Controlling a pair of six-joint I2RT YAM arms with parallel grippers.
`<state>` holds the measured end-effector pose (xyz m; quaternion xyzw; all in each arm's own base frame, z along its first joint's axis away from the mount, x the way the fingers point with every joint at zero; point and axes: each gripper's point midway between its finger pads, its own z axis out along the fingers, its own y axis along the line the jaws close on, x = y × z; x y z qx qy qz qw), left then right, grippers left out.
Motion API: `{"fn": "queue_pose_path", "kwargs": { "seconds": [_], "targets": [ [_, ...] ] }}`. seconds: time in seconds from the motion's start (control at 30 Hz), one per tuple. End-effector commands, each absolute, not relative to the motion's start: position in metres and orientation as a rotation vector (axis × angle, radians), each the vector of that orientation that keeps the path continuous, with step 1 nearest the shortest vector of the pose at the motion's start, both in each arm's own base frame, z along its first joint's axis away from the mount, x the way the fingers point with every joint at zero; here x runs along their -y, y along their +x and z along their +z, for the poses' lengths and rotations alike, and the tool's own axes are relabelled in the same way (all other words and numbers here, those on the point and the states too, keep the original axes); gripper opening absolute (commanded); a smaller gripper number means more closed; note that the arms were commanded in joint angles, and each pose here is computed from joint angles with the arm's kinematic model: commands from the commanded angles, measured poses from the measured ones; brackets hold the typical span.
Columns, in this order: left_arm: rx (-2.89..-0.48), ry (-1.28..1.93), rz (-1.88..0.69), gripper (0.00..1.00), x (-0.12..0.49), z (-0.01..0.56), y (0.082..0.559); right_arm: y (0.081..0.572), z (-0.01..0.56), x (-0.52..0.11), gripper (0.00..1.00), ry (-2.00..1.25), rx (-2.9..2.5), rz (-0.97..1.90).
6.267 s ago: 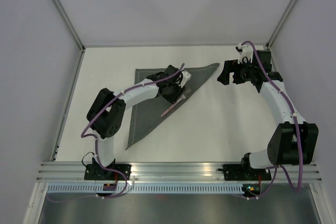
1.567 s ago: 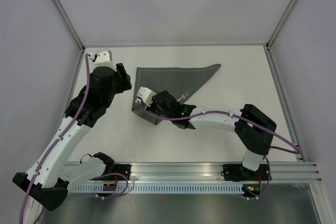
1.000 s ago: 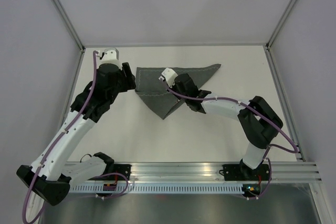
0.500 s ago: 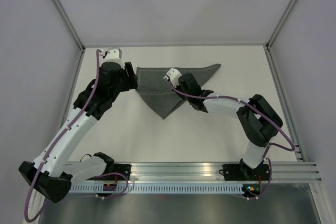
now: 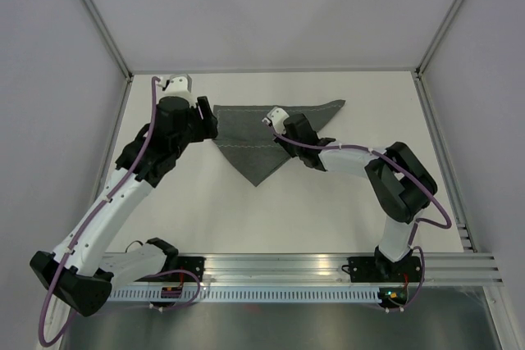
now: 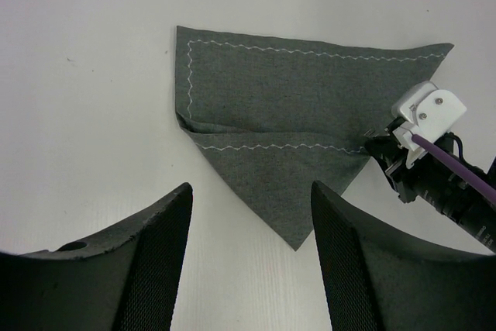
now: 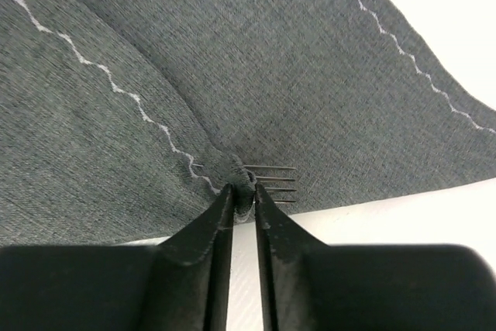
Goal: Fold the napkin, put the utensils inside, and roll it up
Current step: Fold the napkin
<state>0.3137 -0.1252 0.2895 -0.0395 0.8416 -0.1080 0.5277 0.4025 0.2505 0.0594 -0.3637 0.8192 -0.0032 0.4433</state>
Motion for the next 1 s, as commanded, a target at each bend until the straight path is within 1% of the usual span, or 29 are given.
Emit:
{"fn": "queue_pose_path", "kwargs": {
  "seconds": [0.0,0.1,0.17,0.2,0.23,0.37,0.4,0.5,0.53,0.6,0.63,0.67,0.73,0.77,0.8,0.9,0.97],
  "targets": [
    [-2.002,-0.065,-0.288,0.68,0.131,0.288,0.317,0.411,0.068,-0.252,0.24,-0.871,-2.038,0.008],
    [-2.008,-0.065,-0.295,0.68,0.133,0.284,0.317,0.413,0.071,-0.250,0.28,-0.861,-2.039,0.005],
    [-2.010,-0.063,-0.297,0.69,0.133,0.283,0.317,0.416,0.075,-0.247,0.37,-0.845,-2.039,0.000],
    [-2.011,-0.062,-0.297,0.69,0.134,0.281,0.317,0.418,0.077,-0.245,0.39,-0.836,-2.041,0.000],
    [-2.013,-0.063,-0.296,0.69,0.133,0.280,0.318,0.420,0.080,-0.245,0.43,-0.828,-2.040,0.003],
    [-2.012,-0.058,-0.307,0.70,0.136,0.279,0.319,0.435,0.091,-0.232,0.50,-0.759,-2.064,0.000],
    [-2.014,-0.057,-0.308,0.70,0.136,0.278,0.319,0.437,0.090,-0.227,0.50,-0.749,-2.088,0.003],
    [-2.021,-0.051,-0.313,0.70,0.139,0.274,0.320,0.453,0.089,-0.207,0.58,-0.643,-2.164,0.059],
    [-2.020,-0.052,-0.316,0.70,0.139,0.273,0.321,0.464,0.096,-0.204,0.59,-0.573,-2.176,0.106],
    [-2.025,-0.051,-0.318,0.71,0.140,0.270,0.321,0.476,0.092,-0.176,0.61,-0.467,-2.242,0.155],
    [-2.026,-0.052,-0.322,0.71,0.141,0.268,0.321,0.480,0.085,-0.169,0.63,-0.424,-2.274,0.198],
    [-2.026,-0.051,-0.329,0.71,0.142,0.267,0.322,0.493,0.089,-0.148,0.64,-0.307,-2.295,0.219],
    [-2.031,-0.053,-0.332,0.71,0.144,0.265,0.323,0.502,0.076,-0.133,0.64,-0.211,-2.345,0.280],
    [-2.029,-0.051,-0.341,0.71,0.145,0.265,0.323,0.513,0.079,-0.115,0.64,-0.102,-2.355,0.309],
    [-2.037,-0.052,-0.341,0.71,0.146,0.262,0.323,0.515,0.068,-0.111,0.65,-0.064,-2.381,0.350],
    [-2.035,-0.056,-0.348,0.71,0.147,0.261,0.324,0.528,0.061,-0.091,0.67,0.064,-2.389,0.386],
    [-2.037,-0.058,-0.351,0.71,0.147,0.259,0.324,0.535,0.051,-0.083,0.72,0.113,-2.394,0.398]
  ]
}}
